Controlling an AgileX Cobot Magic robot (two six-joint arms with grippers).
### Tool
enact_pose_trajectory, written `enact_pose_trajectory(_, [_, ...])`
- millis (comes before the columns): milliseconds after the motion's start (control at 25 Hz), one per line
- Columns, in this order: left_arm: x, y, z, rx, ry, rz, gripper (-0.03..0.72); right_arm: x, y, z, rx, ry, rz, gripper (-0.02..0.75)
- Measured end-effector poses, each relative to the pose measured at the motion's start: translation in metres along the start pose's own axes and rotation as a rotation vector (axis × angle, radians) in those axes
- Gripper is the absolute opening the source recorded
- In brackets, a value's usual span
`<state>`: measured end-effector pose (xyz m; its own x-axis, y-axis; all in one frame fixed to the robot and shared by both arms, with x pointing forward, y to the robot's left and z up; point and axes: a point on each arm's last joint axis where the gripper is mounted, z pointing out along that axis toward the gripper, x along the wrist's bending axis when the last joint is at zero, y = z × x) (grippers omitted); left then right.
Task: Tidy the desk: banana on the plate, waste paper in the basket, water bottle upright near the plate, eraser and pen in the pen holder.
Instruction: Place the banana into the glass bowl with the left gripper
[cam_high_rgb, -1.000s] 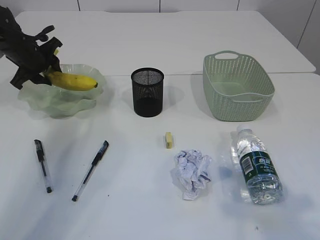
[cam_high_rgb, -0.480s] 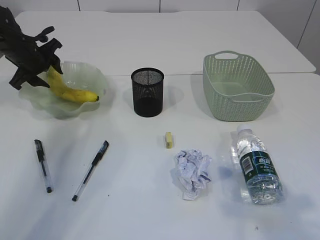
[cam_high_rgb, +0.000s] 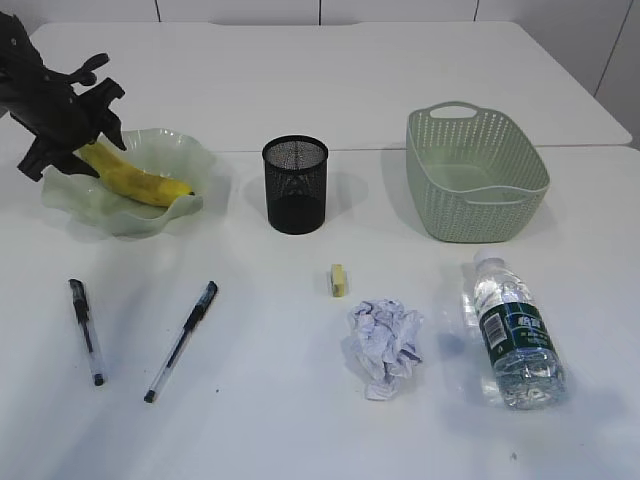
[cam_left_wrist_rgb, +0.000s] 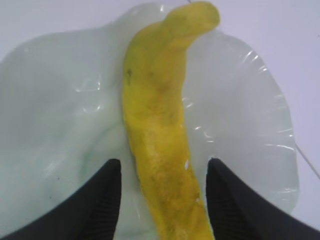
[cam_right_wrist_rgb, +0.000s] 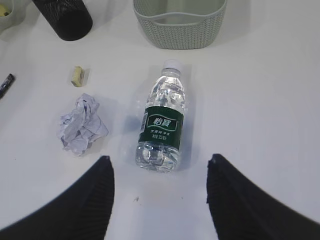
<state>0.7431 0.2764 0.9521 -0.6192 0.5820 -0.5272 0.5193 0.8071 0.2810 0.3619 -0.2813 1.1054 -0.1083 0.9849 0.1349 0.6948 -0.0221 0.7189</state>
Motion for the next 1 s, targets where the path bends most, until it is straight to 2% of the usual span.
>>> enact_pose_trajectory(160, [-0.003, 0.001, -0.008, -0.003, -0.002, 0.012, 0.384, 0.000, 0.000, 0.000, 0.000, 0.000, 0.000, 0.442])
enact_pose_trajectory(360, [-0.012, 0.005, -0.034, -0.005, -0.009, 0.096, 0.379, 0.000, 0.000, 0.000, 0.000, 0.000, 0.000, 0.442])
enact_pose_trajectory(480, [-0.011, 0.004, -0.046, 0.020, 0.035, 0.183, 0.379, 0.000, 0.000, 0.000, 0.000, 0.000, 0.000, 0.442])
enact_pose_trajectory(640, [-0.006, 0.003, -0.061, 0.059, 0.124, 0.371, 0.376, 0.000, 0.000, 0.000, 0.000, 0.000, 0.000, 0.442])
enact_pose_trajectory(800, [-0.005, 0.002, -0.081, 0.113, 0.171, 0.535, 0.370, 0.000, -0.001, 0.000, 0.007, 0.001, 0.000, 0.442])
enact_pose_trajectory(1000, [-0.003, -0.004, -0.106, 0.213, 0.213, 0.696, 0.368, 0.001, -0.001, 0.000, 0.013, 0.010, 0.007, 0.442])
